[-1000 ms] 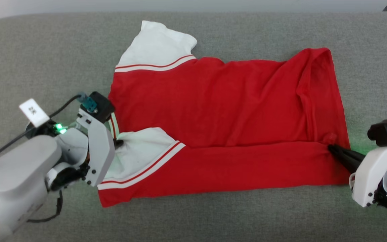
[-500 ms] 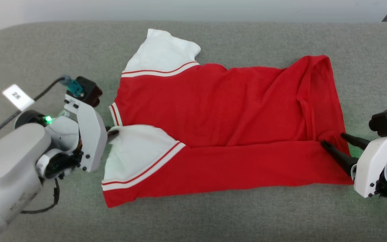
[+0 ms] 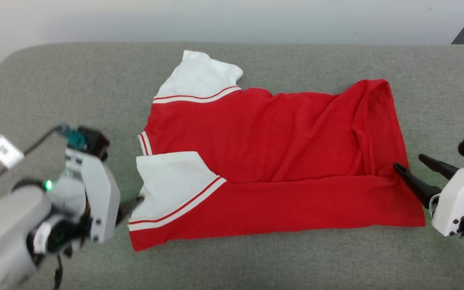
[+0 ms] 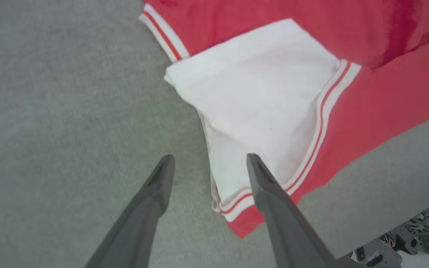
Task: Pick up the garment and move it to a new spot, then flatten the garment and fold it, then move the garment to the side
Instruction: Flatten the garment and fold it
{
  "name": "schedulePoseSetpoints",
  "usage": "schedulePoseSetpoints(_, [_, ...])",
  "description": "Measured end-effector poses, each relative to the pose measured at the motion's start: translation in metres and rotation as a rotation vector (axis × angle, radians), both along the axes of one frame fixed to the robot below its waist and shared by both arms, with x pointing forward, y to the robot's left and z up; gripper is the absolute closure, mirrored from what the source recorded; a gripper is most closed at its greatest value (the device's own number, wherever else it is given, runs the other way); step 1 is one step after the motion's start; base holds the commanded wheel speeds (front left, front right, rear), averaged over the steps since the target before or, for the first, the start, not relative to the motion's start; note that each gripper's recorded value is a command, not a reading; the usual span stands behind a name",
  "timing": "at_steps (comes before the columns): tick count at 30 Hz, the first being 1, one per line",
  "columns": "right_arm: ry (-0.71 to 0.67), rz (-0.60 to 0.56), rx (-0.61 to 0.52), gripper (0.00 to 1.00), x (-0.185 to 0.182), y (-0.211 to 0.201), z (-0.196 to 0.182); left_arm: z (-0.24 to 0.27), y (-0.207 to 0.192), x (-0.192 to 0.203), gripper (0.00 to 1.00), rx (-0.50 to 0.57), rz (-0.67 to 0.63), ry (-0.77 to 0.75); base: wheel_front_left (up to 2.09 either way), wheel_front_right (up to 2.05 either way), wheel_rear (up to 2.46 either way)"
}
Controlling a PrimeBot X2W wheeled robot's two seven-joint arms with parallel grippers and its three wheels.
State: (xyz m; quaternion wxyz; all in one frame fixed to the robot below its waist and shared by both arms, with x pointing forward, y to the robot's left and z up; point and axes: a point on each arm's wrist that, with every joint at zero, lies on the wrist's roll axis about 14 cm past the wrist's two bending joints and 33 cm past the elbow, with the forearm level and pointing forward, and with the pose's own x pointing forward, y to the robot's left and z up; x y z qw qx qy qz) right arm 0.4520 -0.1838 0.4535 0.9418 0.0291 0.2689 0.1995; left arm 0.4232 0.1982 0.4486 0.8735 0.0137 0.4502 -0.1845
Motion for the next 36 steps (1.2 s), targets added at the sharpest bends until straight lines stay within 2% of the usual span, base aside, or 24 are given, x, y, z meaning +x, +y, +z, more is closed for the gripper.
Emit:
schedulePoseSetpoints(12, [-0.058,-0.121,0.049,0.0,-0.021,-0.028,0.012,-0.038,-0.003,-0.064,0.0,0.01,0.053,0.177,0.0,0.0,0.0])
schedulePoseSetpoints(29, [-0.035,-0.252,0.069,0.0,-0.059,-0.043,0.019,-0.055,-0.012,-0.051,0.0,-0.049,0.071,0.146,0.0,0.0,0.0])
schedulePoseSetpoints(30, [-0.029,-0.254,0.071,0.0,-0.06,-0.043,0.019,-0.055,-0.013,-0.049,0.13,-0.064,0.089,0.144,0.0,0.0,0.0])
schedulePoseSetpoints(31, [-0.018,-0.252,0.068,0.0,-0.062,-0.042,0.017,-0.055,-0.013,-0.048,0.13,-0.071,0.094,0.144,0.0,0.0,0.0])
schedulePoseSetpoints(32, [-0.005,-0.25,0.067,0.0,-0.063,-0.041,0.016,-0.055,-0.013,-0.048,1.0,-0.08,0.101,0.15,0.0,0.0,0.0])
schedulePoseSetpoints(36, [0.059,-0.241,0.061,0.0,-0.07,-0.037,0.008,-0.062,-0.01,-0.05,1.0,-0.069,0.1,0.178,0.0,0.0,0.0])
